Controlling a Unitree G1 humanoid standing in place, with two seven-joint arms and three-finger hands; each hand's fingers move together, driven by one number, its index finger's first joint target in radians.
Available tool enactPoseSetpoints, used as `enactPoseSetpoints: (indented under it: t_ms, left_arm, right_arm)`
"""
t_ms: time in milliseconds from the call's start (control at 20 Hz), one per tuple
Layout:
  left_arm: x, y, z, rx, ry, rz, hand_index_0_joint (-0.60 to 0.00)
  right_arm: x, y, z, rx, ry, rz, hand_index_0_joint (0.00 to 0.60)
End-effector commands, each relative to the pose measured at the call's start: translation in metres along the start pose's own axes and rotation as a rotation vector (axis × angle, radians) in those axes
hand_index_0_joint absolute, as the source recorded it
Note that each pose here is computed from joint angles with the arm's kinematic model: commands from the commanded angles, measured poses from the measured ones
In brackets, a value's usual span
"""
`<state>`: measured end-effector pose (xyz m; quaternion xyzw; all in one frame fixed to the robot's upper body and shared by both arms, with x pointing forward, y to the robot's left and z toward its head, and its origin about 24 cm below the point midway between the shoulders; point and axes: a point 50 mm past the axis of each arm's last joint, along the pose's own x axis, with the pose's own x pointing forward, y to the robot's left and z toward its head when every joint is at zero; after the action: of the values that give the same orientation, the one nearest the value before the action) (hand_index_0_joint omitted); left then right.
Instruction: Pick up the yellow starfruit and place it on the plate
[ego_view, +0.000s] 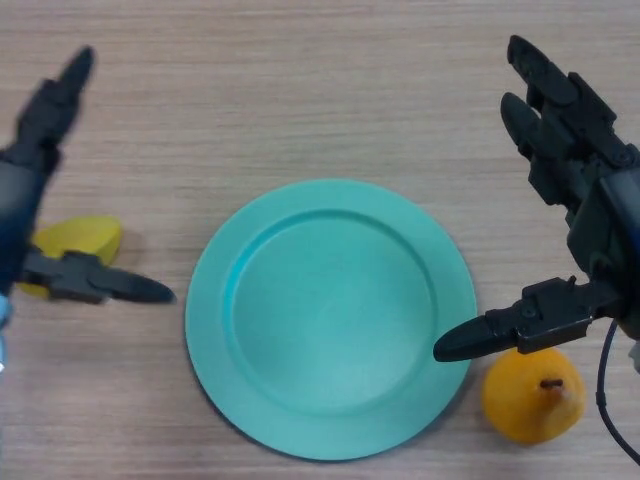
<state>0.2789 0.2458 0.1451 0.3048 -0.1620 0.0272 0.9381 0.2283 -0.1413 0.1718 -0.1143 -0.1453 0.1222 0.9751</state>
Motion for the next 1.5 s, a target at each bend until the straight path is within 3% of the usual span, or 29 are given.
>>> enactPoseSetpoints:
  t_ms: [50, 200, 450, 600, 700, 750, 800, 850, 900, 950, 1000, 1100, 1150, 1200, 1250, 1300, 1500]
  left_arm:
    - [0.007, 0.038, 0.017, 0.288, -0.148, 0.148, 0.0]
    - [0.009, 0.035, 0.003, 0.37, -0.07, 0.131, 0.0]
    - [0.004, 0.026, -0.033, 0.623, 0.133, -0.017, 0.0]
    - [-0.003, 0.023, -0.048, 0.736, 0.175, -0.096, 0.0]
    - [-0.008, 0.026, -0.054, 0.822, 0.207, -0.088, 0.0]
    - [-0.008, 0.027, -0.056, 0.862, 0.203, -0.076, -0.05]
    - [-0.008, 0.027, -0.056, 0.865, 0.201, -0.07, -0.152]
    - [-0.006, 0.029, -0.056, 0.876, 0.192, -0.043, -0.301]
    - [-0.004, 0.03, -0.055, 0.882, 0.186, -0.017, -0.401]
    - [-0.001, 0.034, -0.053, 0.88, 0.17, 0.035, -0.542]
    - [0.0, 0.035, -0.052, 0.871, 0.162, 0.058, -0.6]
    - [0.0, 0.036, -0.05, 0.812, 0.169, 0.049, -0.6]
    - [-0.001, 0.036, -0.05, 0.806, 0.169, 0.049, -0.6]
    - [-0.001, 0.036, -0.05, 0.802, 0.169, 0.049, -0.6]
    - [-0.001, 0.038, -0.047, 0.788, 0.162, 0.067, -0.6]
    - [-0.001, 0.041, -0.044, 0.779, 0.155, 0.087, -0.6]
    - [-0.002, 0.044, -0.035, 0.734, 0.134, 0.19, -0.6]
  right_arm:
    - [-0.004, -0.01, 0.029, -0.016, -0.224, -0.038, 0.0]
    - [-0.003, -0.011, 0.028, -0.032, -0.228, -0.045, 0.0]
    - [-0.001, -0.013, 0.026, -0.024, -0.219, -0.053, 0.0]
    - [-0.001, -0.014, 0.027, -0.03, -0.221, -0.052, 0.0]
    - [-0.001, -0.013, 0.026, -0.034, -0.218, -0.05, 0.0]
    - [-0.001, -0.013, 0.027, -0.026, -0.218, -0.051, 0.0]
    - [-0.001, -0.013, 0.027, -0.026, -0.218, -0.051, 0.0]
    - [-0.001, -0.013, 0.027, -0.025, -0.218, -0.052, 0.0]
    - [-0.001, -0.013, 0.027, -0.025, -0.218, -0.052, 0.0]
    - [-0.001, -0.012, 0.027, -0.021, -0.215, -0.051, 0.0]
    - [-0.001, -0.012, 0.027, -0.02, -0.213, -0.049, 0.0]
    - [-0.002, -0.012, 0.028, -0.01, -0.216, -0.05, 0.0]
    - [-0.002, -0.012, 0.028, -0.012, -0.217, -0.05, 0.15]
    - [-0.002, -0.012, 0.028, -0.013, -0.217, -0.05, 0.25]
    - [-0.002, -0.011, 0.028, -0.013, -0.218, -0.047, 0.099]
    - [-0.001, -0.01, 0.028, -0.01, -0.217, -0.043, 0.0]
    - [-0.003, -0.009, 0.029, -0.008, -0.231, -0.045, 0.0]
